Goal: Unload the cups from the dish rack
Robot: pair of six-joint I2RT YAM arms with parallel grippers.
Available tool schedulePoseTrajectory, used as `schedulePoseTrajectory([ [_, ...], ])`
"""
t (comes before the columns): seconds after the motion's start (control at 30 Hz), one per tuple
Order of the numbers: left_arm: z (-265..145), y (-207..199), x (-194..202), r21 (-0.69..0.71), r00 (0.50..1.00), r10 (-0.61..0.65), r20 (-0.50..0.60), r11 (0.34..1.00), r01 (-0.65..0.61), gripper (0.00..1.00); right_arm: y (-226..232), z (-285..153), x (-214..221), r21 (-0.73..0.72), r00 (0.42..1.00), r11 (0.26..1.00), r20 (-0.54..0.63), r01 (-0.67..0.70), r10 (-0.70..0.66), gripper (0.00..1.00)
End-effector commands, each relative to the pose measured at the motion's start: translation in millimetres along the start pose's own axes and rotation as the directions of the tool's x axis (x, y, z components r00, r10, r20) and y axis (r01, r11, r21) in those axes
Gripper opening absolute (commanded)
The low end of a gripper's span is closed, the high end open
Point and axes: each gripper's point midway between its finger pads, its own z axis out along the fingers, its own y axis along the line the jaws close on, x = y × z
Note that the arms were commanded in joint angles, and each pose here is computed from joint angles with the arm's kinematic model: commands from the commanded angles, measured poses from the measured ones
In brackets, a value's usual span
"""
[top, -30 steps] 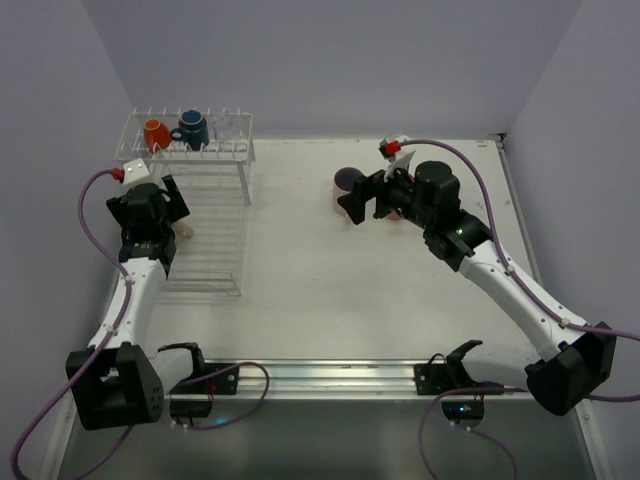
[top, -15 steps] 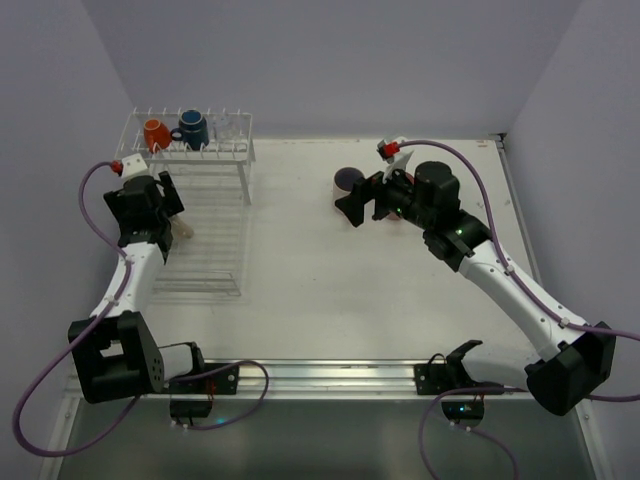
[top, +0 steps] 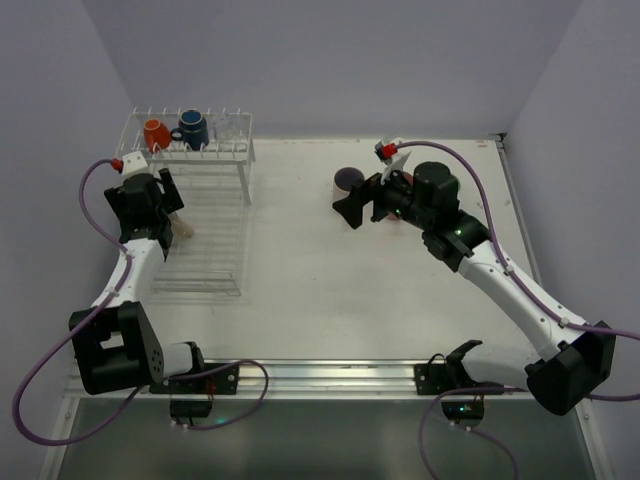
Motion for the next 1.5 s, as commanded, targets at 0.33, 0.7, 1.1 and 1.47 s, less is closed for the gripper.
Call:
schedulePoseTrajectory([
  [0.33,5.5,0.4,-7.1,0.008,0.996,-0.026,0.085,1.0,0.026,0.92,12.4,-9.3,-18.5,-0.036,0.997,0.999,0.079,0.023,-0.02,0.99],
  [0.7,-14.1,1.3,-29.3,0.032,0.986,-0.102,0.134,0.995,0.098,0.43,20.0,-12.3,-21.1,-0.073,0.996,0.997,0.09,0.016,-0.009,0.99],
  [1.1,-84.8,-12.9,-55.3,0.234,0.925,-0.348,0.156,0.922,0.307,0.18,15.8,-1.9,-28.7,-0.036,0.982,0.988,0.103,-0.152,0.155,0.99],
  [1.47,-182.8,-55.5,-80.0,0.624,0.893,-0.432,0.126,0.734,0.267,0.13,38.4,-1.4,-40.9,-0.178,0.906,0.914,0.159,-0.366,0.394,0.98],
])
